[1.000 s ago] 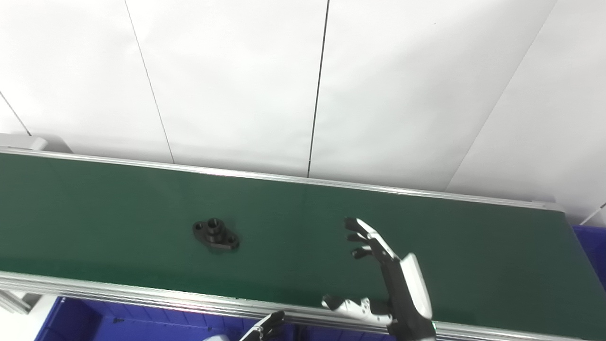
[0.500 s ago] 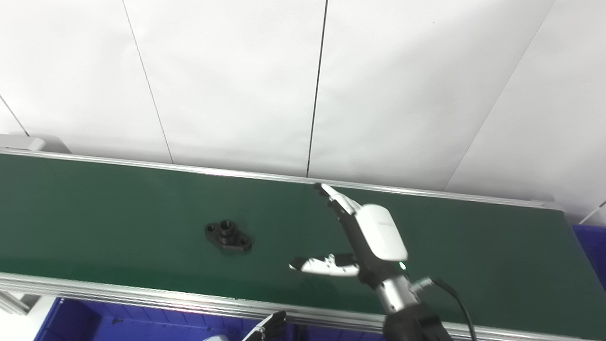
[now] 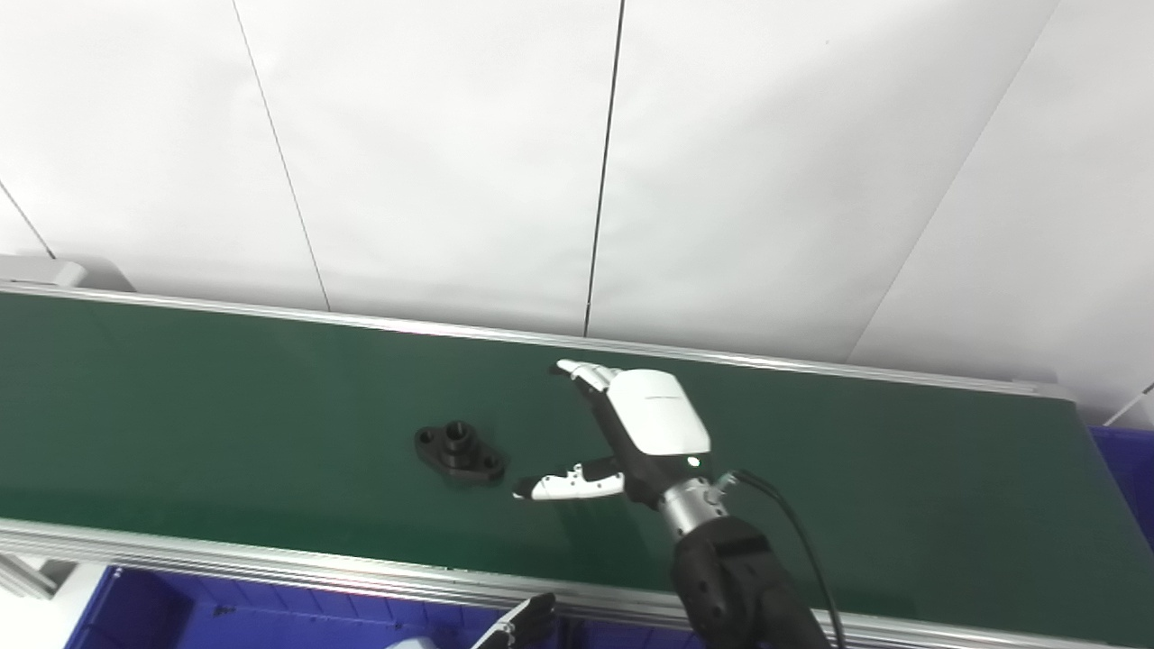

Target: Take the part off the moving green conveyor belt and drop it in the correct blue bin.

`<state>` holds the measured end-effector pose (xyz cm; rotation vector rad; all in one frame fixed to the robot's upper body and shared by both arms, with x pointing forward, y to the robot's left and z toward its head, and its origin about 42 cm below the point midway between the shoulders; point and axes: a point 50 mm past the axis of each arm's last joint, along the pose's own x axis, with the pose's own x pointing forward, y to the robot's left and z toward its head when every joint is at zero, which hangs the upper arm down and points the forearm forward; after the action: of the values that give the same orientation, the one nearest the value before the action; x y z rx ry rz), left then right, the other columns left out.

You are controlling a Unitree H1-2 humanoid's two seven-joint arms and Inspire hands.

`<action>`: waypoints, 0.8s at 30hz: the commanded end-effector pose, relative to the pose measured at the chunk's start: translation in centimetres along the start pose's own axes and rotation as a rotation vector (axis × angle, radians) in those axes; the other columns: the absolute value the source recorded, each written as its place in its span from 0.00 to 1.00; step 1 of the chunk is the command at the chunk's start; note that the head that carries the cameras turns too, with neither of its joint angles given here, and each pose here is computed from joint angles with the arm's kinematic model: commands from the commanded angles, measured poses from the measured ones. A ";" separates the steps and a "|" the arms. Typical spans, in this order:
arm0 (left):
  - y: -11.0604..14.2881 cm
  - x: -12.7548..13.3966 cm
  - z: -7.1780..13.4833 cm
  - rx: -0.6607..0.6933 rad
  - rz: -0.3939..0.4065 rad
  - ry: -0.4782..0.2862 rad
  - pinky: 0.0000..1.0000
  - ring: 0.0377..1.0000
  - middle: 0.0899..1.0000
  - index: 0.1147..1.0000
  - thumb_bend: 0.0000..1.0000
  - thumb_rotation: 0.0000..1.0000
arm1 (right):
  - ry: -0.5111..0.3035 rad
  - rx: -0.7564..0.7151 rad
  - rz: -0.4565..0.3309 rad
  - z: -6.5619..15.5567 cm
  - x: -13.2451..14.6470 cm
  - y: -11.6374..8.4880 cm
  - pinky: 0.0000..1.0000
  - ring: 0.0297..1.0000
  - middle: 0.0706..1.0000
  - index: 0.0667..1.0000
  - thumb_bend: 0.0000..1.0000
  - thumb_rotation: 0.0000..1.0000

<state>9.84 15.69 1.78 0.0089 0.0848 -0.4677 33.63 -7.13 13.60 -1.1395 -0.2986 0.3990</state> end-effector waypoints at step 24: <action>-1.4 1.0 1.7 0.022 -0.004 -0.070 0.84 0.92 0.93 0.91 0.83 0.70 | 0.034 -0.093 0.095 2.0 5.0 1.5 0.54 0.66 0.74 0.82 0.94 0.67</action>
<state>10.06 14.18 2.48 0.0172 0.0554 -0.4767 35.98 -3.58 11.18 -1.2606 -0.1837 0.4893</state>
